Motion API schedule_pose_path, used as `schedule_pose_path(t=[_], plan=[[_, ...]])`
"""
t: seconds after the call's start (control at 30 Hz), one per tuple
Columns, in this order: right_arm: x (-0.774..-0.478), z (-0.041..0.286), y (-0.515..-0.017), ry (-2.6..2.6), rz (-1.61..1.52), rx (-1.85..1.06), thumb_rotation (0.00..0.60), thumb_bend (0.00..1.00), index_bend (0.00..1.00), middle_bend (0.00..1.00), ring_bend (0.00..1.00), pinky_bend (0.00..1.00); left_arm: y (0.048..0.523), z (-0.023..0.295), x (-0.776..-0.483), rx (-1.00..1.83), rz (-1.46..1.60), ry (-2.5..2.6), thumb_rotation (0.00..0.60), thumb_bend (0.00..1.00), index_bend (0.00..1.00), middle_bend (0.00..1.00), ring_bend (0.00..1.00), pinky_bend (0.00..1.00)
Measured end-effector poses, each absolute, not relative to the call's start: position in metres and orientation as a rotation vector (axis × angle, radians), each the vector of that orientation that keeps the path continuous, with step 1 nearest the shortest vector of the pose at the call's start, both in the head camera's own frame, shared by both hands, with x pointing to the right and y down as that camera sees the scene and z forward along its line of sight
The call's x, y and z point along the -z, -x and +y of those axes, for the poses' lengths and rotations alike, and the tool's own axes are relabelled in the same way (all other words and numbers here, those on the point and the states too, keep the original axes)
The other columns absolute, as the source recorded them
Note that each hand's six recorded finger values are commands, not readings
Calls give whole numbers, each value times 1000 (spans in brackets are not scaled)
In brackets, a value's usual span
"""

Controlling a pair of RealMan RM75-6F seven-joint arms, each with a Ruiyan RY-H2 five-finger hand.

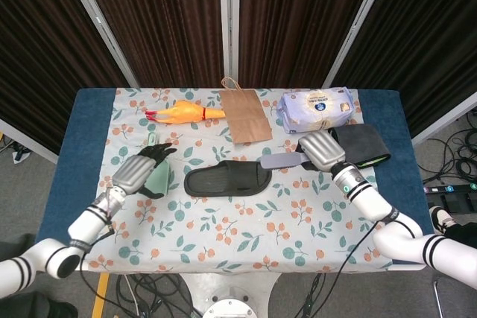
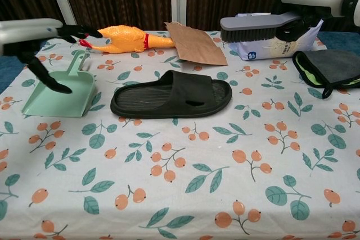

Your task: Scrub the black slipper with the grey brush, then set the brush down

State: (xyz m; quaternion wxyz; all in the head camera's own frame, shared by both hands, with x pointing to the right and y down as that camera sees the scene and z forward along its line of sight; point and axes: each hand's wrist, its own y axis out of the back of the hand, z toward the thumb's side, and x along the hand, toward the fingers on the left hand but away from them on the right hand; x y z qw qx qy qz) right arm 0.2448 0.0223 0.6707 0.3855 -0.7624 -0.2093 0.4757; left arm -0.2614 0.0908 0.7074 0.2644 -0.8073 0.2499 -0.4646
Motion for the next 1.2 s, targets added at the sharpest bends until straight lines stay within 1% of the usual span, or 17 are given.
schedule_pose_path(t=[0.13, 0.23, 0.37, 0.53, 0.63, 0.73, 1.07, 1.2], plan=[[-678, 23, -236, 1937, -516, -1217, 600, 800, 1000, 1000, 1000, 1000, 229, 84, -736, 1276, 630, 2213, 590, 18, 98, 91, 45, 115], [-682, 23, -229, 1934, -503, -1215, 600, 800, 1000, 1000, 1000, 1000, 212, 83, -752, 1303, 590, 2243, 586, 18, 98, 91, 45, 115], [-688, 26, -223, 1925, -484, -1212, 600, 800, 1000, 1000, 1000, 1000, 185, 86, -762, 1298, 543, 2292, 580, 18, 98, 91, 45, 115], [-696, 33, -215, 1930, -456, -1209, 600, 800, 1000, 1000, 1000, 1000, 170, 86, -774, 1310, 526, 2293, 589, 17, 99, 92, 45, 121], [-703, 38, -210, 1929, -442, -1206, 600, 799, 1000, 1000, 1000, 1000, 163, 87, -781, 1323, 509, 2297, 597, 18, 102, 109, 45, 143], [-710, 43, -204, 1941, -435, -1203, 600, 800, 1000, 1000, 1000, 1000, 157, 91, -785, 1332, 477, 2306, 599, 17, 126, 145, 62, 175], [-731, 54, -189, 1917, -423, -1182, 600, 788, 1000, 1000, 1000, 1000, 150, 92, -792, 1330, 490, 2285, 600, 17, 279, 360, 251, 287], [-742, 59, -182, 1887, -406, -1176, 600, 786, 1000, 1000, 1000, 1000, 149, 91, -791, 1323, 507, 2287, 600, 17, 313, 413, 294, 316]])
